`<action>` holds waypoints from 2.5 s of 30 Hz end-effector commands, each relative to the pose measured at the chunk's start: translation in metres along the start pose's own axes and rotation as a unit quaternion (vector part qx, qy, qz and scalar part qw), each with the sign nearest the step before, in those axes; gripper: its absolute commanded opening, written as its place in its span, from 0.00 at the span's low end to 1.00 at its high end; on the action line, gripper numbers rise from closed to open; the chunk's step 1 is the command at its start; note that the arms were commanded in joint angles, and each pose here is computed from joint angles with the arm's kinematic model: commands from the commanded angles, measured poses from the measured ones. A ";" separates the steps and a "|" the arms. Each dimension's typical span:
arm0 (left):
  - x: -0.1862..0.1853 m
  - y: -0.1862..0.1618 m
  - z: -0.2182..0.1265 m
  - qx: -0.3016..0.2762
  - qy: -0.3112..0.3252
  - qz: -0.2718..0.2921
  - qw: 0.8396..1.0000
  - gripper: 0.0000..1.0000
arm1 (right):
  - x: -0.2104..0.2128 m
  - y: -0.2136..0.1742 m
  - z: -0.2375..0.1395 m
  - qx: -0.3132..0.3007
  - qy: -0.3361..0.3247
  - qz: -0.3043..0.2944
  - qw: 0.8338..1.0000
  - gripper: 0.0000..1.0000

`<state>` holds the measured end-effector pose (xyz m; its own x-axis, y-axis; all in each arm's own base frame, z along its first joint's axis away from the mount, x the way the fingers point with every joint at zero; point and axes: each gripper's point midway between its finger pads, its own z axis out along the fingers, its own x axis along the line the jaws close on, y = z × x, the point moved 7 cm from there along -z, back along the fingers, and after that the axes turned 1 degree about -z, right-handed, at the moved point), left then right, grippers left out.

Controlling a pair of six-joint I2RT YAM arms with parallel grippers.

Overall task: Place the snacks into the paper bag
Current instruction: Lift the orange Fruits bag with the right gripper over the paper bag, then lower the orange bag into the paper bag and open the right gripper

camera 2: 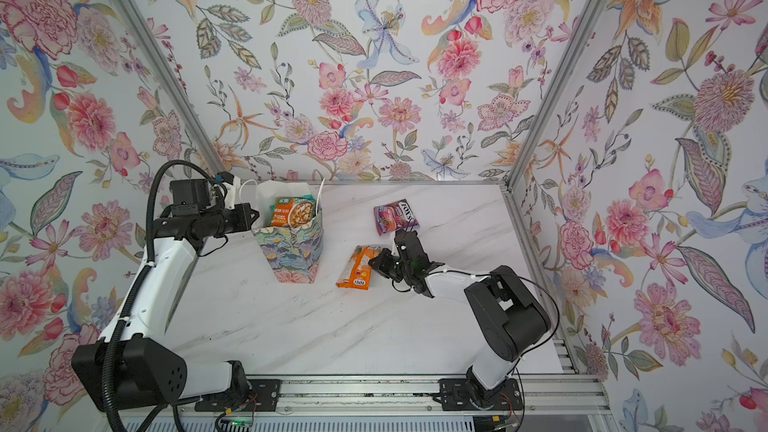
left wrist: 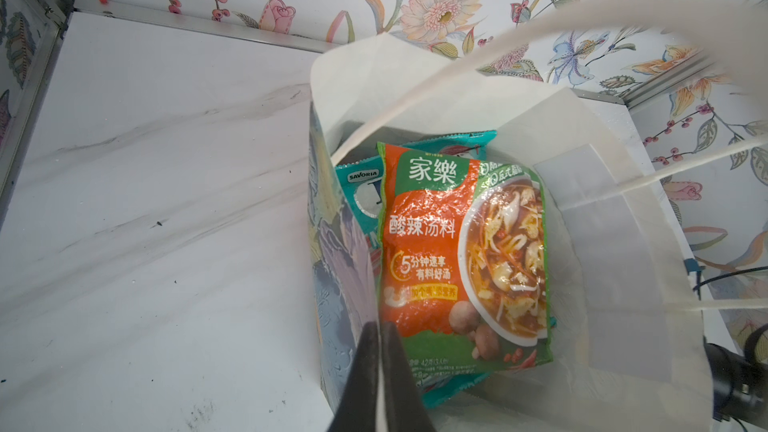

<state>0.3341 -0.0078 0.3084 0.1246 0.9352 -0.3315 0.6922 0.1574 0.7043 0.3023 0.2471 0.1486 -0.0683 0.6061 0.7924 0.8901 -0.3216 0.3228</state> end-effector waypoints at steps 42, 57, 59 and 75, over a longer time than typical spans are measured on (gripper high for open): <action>-0.006 -0.002 -0.005 0.005 -0.009 0.002 1.000 0.03 | 0.363 0.101 -0.107 -0.174 0.257 -0.338 0.889 0.00; -0.006 -0.003 -0.005 0.006 -0.010 0.005 1.000 0.03 | 0.344 0.084 -0.019 -0.080 0.234 -0.315 0.916 0.00; -0.006 -0.003 -0.005 0.006 -0.010 0.005 1.000 0.04 | 0.340 0.082 -0.007 -0.064 0.236 -0.308 0.920 0.00; -0.005 -0.001 -0.003 0.007 -0.008 0.005 1.000 0.04 | 0.314 0.061 0.036 0.034 0.242 -0.267 0.932 0.00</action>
<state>0.3341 -0.0079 0.3085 0.1248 0.9350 -0.3319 0.6920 0.1577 0.7044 0.3617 0.4477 0.3901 -0.6861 0.2956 0.6648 0.6907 -0.0226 0.7228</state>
